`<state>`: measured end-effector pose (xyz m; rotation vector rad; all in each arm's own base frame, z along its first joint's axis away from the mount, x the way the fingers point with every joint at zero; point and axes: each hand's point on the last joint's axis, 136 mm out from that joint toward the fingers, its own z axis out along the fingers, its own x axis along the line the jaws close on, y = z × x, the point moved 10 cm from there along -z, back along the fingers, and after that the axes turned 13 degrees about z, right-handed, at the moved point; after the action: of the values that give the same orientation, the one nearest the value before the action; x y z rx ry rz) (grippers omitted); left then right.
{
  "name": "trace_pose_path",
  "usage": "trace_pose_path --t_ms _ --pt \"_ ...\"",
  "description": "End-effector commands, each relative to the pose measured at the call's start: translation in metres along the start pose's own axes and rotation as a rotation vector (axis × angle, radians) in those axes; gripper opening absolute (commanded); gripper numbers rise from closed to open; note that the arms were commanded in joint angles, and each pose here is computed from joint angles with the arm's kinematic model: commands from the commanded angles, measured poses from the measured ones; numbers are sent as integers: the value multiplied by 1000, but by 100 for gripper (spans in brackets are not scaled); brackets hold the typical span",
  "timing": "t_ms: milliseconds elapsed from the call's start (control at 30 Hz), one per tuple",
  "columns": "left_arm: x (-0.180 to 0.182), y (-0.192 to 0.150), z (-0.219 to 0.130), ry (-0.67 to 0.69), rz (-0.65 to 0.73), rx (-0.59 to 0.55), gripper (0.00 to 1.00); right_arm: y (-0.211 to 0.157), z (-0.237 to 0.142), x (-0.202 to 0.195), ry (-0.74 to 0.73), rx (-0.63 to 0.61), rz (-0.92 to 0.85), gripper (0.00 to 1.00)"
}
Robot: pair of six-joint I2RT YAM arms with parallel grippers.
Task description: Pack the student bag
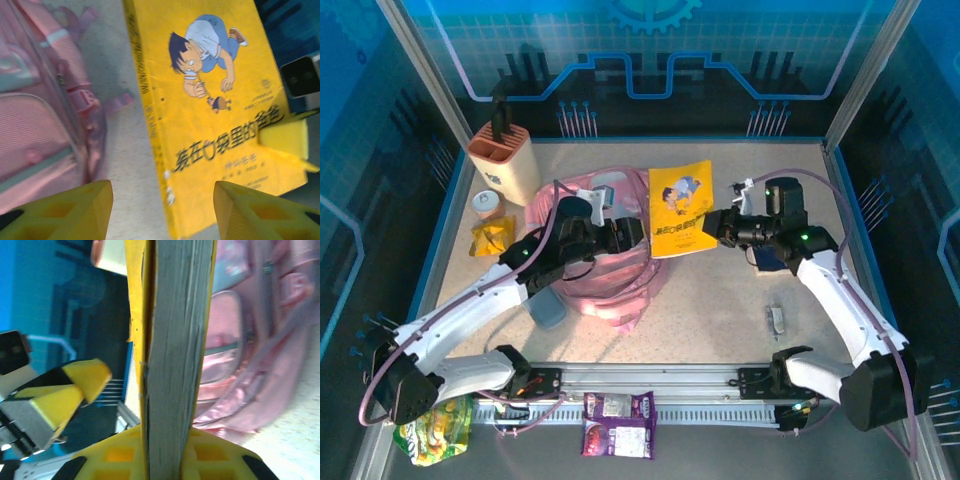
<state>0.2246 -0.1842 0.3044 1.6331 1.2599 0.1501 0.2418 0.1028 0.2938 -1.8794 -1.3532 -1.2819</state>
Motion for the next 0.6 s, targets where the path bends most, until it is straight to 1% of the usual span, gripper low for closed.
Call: trace_pose_path --t_ms 0,133,300,400,433,567 --pt "13 -19 4 117 167 174 57 5 -14 -7 -60 -66 -56 0" --pt "18 -36 25 96 211 322 57 7 -21 -20 -114 -81 -40 0" --pt "17 -54 54 49 260 450 57 7 -27 -39 -154 -108 -18 0" --pt "20 -62 71 116 321 512 57 7 -27 -43 -139 -130 -25 0" --pt "21 -62 75 136 326 523 57 4 -25 -51 -147 -125 -10 0" --pt "19 -66 92 146 357 552 54 0 -23 -59 -142 -130 -2 0"
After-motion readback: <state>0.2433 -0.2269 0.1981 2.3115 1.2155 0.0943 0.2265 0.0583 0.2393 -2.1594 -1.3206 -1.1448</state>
